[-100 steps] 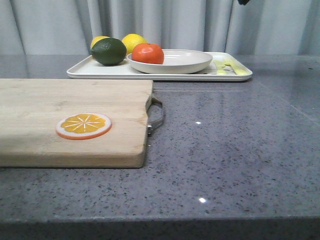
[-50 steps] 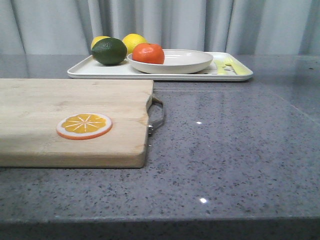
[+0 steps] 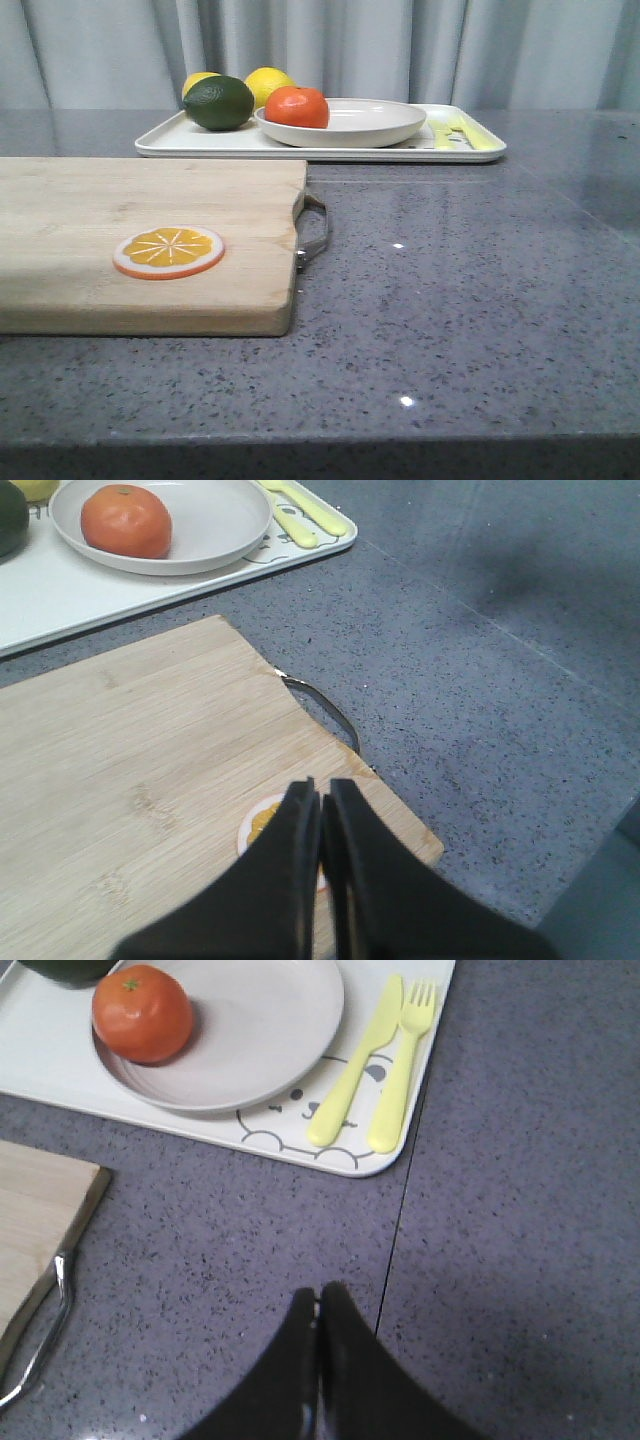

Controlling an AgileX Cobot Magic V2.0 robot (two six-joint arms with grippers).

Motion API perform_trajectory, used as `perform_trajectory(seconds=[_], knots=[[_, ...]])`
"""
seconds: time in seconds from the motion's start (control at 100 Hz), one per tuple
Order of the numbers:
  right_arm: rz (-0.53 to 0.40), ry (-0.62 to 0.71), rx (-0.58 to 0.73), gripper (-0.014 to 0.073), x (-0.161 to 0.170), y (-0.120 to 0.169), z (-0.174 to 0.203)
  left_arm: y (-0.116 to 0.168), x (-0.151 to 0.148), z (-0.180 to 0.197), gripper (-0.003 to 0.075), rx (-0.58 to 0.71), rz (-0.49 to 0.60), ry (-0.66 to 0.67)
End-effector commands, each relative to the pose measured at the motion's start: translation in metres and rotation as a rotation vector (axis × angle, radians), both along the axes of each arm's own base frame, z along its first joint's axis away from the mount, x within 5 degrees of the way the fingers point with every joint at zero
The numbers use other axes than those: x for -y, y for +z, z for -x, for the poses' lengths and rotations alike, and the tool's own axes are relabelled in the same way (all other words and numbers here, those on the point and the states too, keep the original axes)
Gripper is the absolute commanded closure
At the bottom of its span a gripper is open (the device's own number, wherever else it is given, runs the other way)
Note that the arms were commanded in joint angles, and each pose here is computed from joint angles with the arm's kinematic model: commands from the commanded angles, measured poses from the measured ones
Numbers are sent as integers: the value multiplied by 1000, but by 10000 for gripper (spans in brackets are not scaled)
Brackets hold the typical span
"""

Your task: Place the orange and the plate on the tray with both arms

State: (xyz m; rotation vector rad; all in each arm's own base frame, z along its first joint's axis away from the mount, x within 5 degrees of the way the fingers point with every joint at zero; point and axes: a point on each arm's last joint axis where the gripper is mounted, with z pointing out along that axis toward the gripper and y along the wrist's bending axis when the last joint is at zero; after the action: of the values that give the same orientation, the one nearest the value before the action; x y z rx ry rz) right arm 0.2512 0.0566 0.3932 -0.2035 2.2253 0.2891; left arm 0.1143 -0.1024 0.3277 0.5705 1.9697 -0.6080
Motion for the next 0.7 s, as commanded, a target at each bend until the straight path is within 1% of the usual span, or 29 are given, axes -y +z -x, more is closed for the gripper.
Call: perform_trajectory(seconds=[0.0,0.16,0.4,0.69], knots=[[-16,-14,173,662,6,11,25,17,0,-2,734,80,83,16],[-17,-30,251,662,15,-12,66,19,-3,2,734,96,97,16],[-35,-45,348,662,25,-39,122,9,-16,17,734,127,123,18],[-54,-47,442,662,35,-71,174,0,-35,40,734,188,174,19]])
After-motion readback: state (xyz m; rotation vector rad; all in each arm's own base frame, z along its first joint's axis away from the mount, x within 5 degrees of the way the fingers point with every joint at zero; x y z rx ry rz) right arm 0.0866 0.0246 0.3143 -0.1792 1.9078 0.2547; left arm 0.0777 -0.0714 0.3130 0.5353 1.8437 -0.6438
